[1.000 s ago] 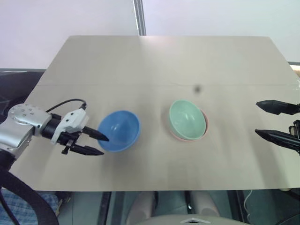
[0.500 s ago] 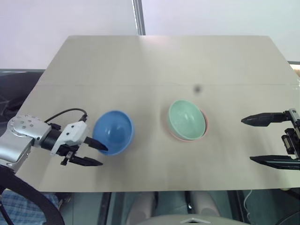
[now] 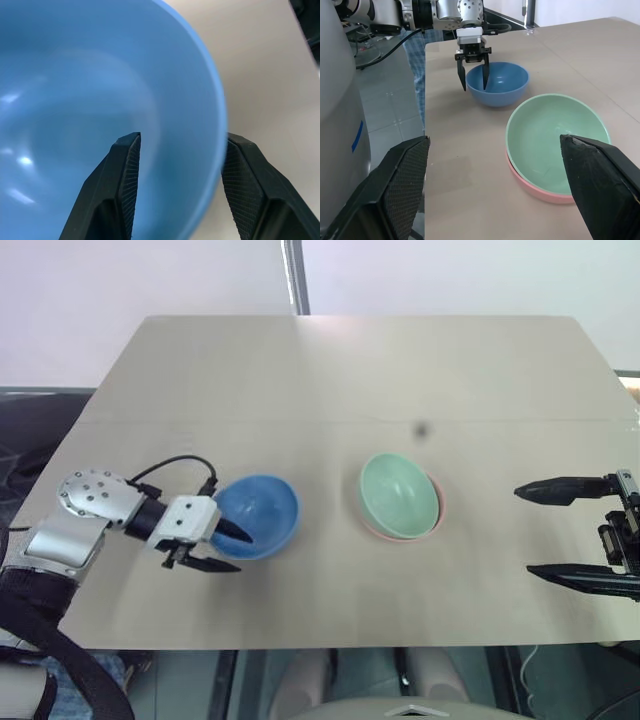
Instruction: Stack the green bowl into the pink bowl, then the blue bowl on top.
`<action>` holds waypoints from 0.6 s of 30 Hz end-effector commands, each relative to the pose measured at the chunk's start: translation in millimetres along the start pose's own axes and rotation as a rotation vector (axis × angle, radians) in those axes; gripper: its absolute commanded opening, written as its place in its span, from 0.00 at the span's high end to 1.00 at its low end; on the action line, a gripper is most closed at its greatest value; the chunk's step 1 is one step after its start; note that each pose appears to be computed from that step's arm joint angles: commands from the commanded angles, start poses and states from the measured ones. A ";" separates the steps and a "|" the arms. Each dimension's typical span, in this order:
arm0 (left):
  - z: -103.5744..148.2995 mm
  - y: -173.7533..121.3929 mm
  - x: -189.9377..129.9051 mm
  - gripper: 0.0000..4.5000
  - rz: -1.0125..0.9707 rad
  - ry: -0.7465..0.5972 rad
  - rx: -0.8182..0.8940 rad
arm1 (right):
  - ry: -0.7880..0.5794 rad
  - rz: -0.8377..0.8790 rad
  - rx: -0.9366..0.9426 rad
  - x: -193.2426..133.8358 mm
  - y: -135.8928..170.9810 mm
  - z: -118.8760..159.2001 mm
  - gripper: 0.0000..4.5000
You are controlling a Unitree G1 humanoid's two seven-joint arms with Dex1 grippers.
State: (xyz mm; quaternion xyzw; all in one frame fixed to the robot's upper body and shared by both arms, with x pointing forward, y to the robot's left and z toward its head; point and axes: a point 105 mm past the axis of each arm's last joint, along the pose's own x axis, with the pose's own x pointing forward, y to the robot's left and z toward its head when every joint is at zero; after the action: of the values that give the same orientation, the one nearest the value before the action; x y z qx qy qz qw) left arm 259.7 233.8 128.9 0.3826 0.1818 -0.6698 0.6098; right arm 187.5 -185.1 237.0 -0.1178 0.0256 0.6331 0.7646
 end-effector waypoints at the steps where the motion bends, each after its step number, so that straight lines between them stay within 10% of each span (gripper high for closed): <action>1: 11.6 2.7 -1.2 0.45 -0.003 -0.033 0.046 | -0.007 -0.002 -0.039 0.4 2.3 5.1 0.00; 7: 11.5 0.0 -1.8 0.98 -0.018 -0.035 0.047 | -0.007 -0.010 -0.039 -1.0 1.6 4.3 0.00; 18: 20.3 6.6 -6.3 0.98 -0.003 -0.042 0.101 | -0.008 -0.021 -0.039 -2.2 -0.3 2.2 0.00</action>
State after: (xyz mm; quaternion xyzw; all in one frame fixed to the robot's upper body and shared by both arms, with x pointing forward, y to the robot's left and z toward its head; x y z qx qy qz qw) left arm 258.1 224.1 139.9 0.3847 0.1482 -0.6874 0.5979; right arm 188.5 -186.4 234.9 -0.1185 0.0227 0.6276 0.7692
